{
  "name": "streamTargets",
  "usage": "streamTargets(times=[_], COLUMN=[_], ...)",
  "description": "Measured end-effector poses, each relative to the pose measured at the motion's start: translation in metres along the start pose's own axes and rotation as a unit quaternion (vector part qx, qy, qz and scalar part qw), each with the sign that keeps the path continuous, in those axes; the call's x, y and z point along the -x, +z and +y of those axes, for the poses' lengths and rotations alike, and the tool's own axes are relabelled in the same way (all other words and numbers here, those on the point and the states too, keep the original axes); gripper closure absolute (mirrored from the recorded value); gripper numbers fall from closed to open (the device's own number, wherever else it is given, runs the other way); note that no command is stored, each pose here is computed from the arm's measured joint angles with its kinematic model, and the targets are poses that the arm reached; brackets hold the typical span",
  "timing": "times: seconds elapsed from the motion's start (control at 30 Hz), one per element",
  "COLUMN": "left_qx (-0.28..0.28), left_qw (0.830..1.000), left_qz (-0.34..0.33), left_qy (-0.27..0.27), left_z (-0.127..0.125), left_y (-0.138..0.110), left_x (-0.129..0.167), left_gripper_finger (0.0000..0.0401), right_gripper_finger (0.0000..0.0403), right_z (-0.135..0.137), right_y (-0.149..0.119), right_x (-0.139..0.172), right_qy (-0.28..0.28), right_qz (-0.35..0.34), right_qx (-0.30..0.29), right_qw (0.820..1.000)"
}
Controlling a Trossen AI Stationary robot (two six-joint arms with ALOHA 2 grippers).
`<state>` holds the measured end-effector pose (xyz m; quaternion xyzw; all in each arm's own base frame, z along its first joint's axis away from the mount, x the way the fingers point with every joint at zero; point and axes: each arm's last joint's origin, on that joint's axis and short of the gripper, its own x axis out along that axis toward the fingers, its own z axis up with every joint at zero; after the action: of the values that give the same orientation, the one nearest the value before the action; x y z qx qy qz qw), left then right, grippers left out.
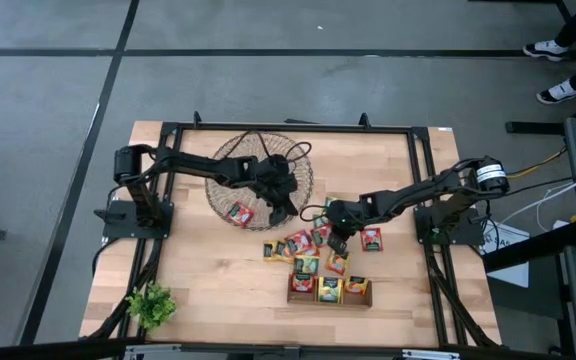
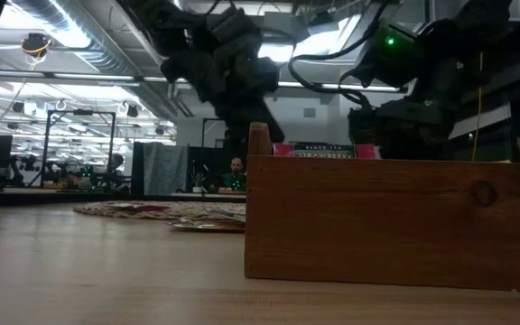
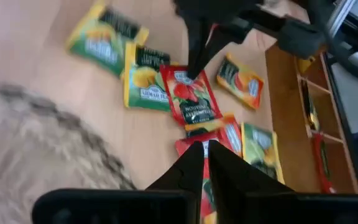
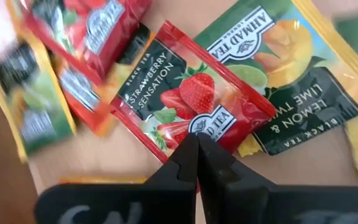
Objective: Pick & Place Tea
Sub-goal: Put the red tea bag into the left section of the wooden organizer
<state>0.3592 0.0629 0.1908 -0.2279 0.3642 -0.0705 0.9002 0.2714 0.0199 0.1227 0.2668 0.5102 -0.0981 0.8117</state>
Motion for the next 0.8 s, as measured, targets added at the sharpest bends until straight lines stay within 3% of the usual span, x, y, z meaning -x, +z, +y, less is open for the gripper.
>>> streamTargets(times=[0.4,0.8], left_qx=[0.081,0.130], left_qw=[0.996,0.985], left_qz=[0.043,0.116], left_qy=[-0.005,0.017], left_z=[0.023,0.038], left_y=[-0.015,-0.039], left_x=[-0.024,-0.043], left_gripper_finger=[0.0381,0.0373], right_gripper_finger=[0.0399,0.0399], right_z=[-0.014,-0.017], right_y=[0.027,0.033], right_x=[-0.027,-0.039], right_qy=[0.022,0.036], right_qz=[-0.095,-0.129], right_qx=[-0.028,-0.031], right_qw=[0.995,0.990])
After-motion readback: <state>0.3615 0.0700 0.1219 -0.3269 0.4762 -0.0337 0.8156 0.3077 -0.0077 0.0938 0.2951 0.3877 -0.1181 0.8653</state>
